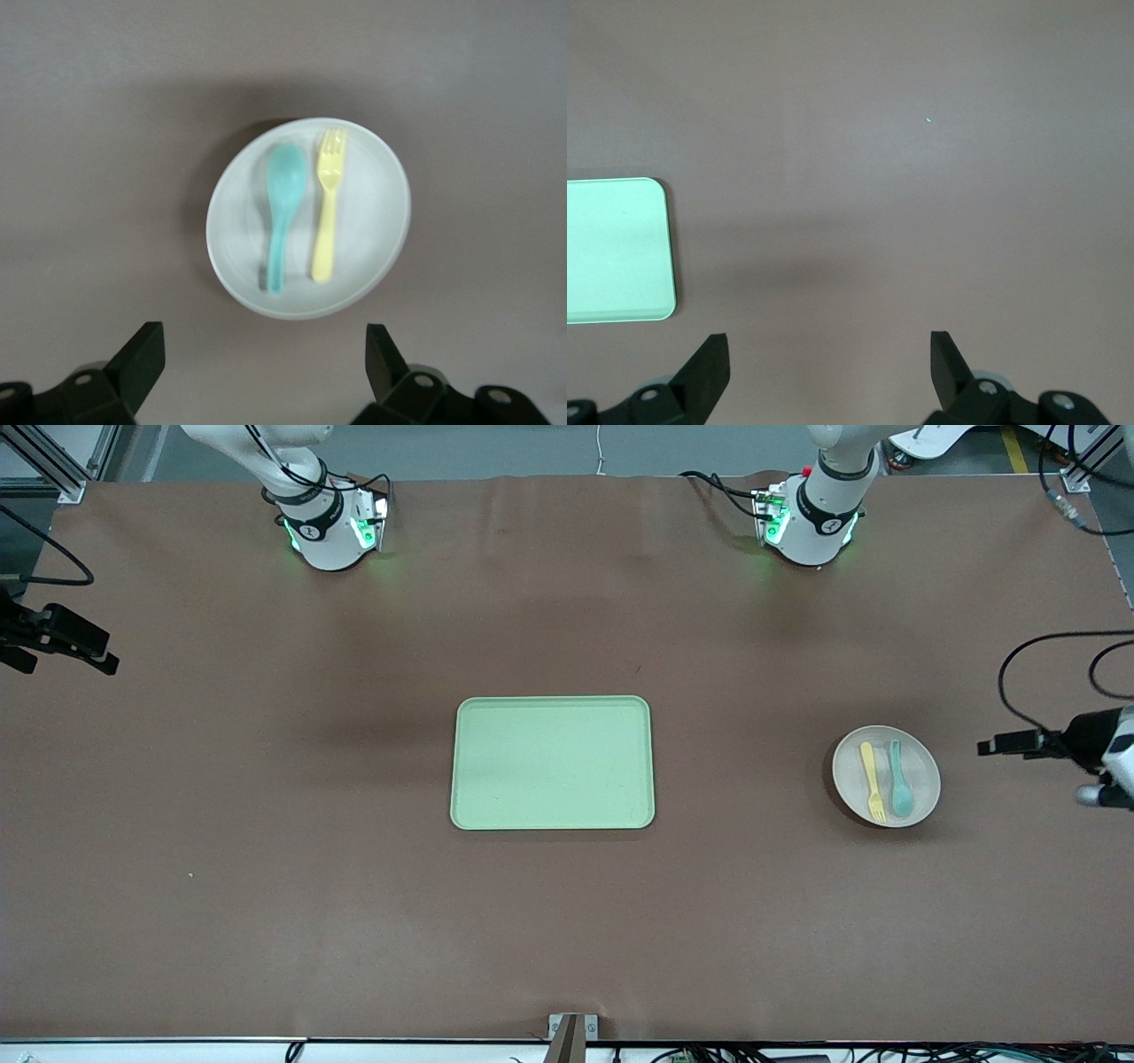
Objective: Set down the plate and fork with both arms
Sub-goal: 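Reach the left gripper to the white plate rim and grasp it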
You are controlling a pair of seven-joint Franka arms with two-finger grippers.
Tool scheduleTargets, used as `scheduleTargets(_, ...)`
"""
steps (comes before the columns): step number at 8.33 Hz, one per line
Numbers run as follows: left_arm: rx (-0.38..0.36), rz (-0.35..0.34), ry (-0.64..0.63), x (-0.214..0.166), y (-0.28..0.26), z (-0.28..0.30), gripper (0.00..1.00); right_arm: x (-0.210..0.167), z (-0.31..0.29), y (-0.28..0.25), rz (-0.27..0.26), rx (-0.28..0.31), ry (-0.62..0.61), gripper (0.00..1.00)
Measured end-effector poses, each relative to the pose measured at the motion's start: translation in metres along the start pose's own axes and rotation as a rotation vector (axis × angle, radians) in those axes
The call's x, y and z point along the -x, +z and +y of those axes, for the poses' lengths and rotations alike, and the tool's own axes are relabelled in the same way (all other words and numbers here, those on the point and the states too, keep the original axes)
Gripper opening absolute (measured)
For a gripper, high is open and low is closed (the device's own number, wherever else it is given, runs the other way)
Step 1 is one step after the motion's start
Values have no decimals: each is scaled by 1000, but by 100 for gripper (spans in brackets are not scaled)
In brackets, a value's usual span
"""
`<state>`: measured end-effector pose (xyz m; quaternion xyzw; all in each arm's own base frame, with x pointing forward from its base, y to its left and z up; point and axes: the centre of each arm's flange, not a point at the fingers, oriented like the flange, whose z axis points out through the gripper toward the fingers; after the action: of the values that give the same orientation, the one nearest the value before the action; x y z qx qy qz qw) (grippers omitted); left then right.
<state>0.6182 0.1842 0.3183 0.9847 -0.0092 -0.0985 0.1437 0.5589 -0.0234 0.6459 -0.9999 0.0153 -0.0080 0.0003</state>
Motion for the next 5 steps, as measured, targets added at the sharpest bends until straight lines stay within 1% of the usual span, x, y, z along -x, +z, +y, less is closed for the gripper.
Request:
scheduleTargets(2, 4, -2, 2, -25, 72, -24, 98, -6, -1, 9, -7, 0, -1, 100)
scheduleTargets(3, 15, 1, -3, -29, 93, -34, 96, -8, -2, 12, -11, 0, -3, 100)
scheduleTargets(4, 24, 11, -9, -31, 102, -42, 91, -10, -2, 15, -10, 0, -3, 100)
scheduleTargets(5, 33, 16, -13, -33, 106, -43, 81, -12, -2, 17, -11, 0, -4, 100)
